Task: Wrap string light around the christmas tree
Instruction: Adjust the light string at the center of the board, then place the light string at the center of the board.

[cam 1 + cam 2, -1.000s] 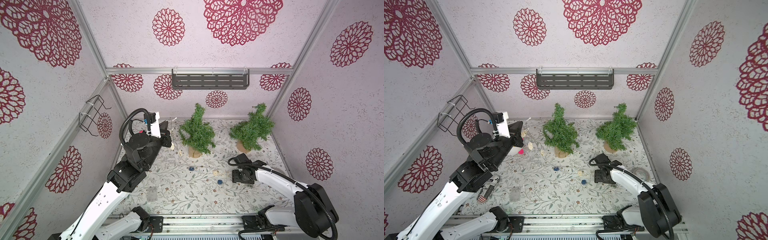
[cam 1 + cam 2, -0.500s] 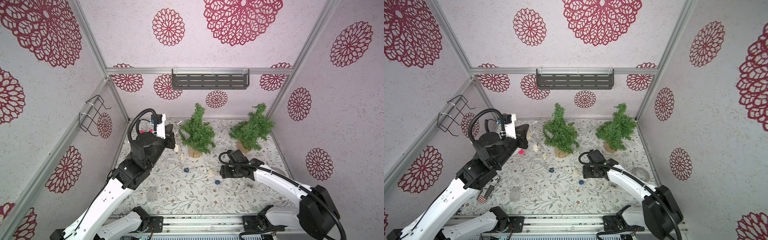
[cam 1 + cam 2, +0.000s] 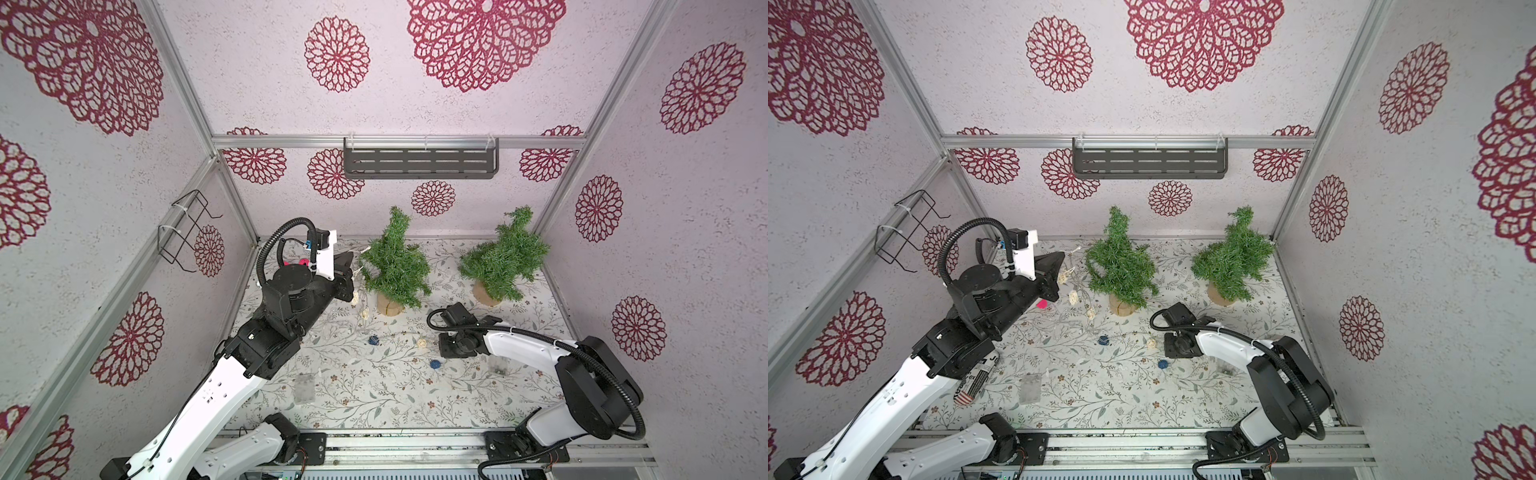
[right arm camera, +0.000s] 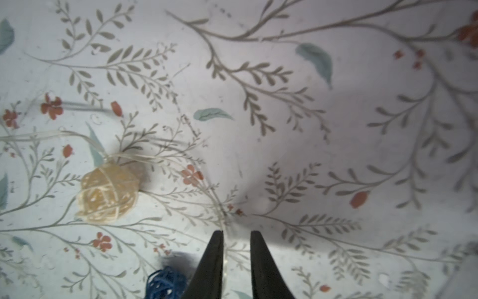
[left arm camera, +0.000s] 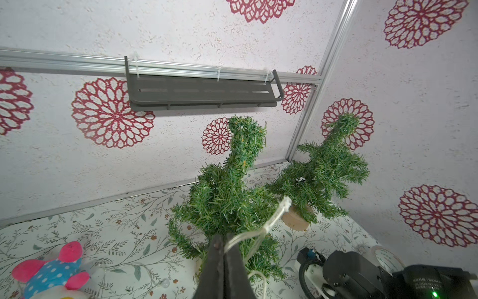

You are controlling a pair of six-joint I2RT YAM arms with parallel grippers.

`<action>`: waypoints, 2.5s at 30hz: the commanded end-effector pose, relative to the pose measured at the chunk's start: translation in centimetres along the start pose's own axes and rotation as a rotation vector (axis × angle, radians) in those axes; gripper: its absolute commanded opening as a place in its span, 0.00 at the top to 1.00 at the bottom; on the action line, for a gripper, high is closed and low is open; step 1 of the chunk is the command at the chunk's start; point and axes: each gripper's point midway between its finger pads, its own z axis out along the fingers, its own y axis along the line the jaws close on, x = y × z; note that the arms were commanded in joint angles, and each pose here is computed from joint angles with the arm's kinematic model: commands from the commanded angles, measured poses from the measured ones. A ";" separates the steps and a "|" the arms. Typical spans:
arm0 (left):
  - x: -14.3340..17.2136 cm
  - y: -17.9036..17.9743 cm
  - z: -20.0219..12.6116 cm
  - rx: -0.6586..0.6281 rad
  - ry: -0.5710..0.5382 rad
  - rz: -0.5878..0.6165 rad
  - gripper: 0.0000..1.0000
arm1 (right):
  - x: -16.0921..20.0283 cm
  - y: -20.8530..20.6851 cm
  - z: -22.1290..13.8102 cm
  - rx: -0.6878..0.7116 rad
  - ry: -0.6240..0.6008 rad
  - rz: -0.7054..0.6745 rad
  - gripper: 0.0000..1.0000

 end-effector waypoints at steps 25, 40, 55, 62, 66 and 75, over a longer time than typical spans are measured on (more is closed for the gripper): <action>5.4 -18.5 9.0 0.408 0.191 0.134 1.00 | -5.2 8.0 -15.3 -0.587 -0.637 -0.103 0.20; 4.5 -19.5 9.6 0.413 0.179 0.080 1.00 | -8.1 6.4 -13.0 -0.403 -0.801 0.065 0.56; 8.7 -20.7 12.1 0.455 0.274 0.072 0.64 | -3.2 -9.8 -9.4 0.074 -0.526 0.351 0.96; 11.8 -18.8 11.5 0.418 0.365 0.051 0.36 | -2.6 -13.8 -9.2 0.170 -0.443 0.415 0.97; 13.3 -16.5 9.8 0.357 0.419 0.051 0.33 | -3.4 -14.9 -8.7 0.224 -0.400 0.394 0.94; 20.6 -8.6 5.9 0.080 0.629 -0.044 0.35 | -1.9 -14.3 -8.6 0.225 -0.287 0.298 0.23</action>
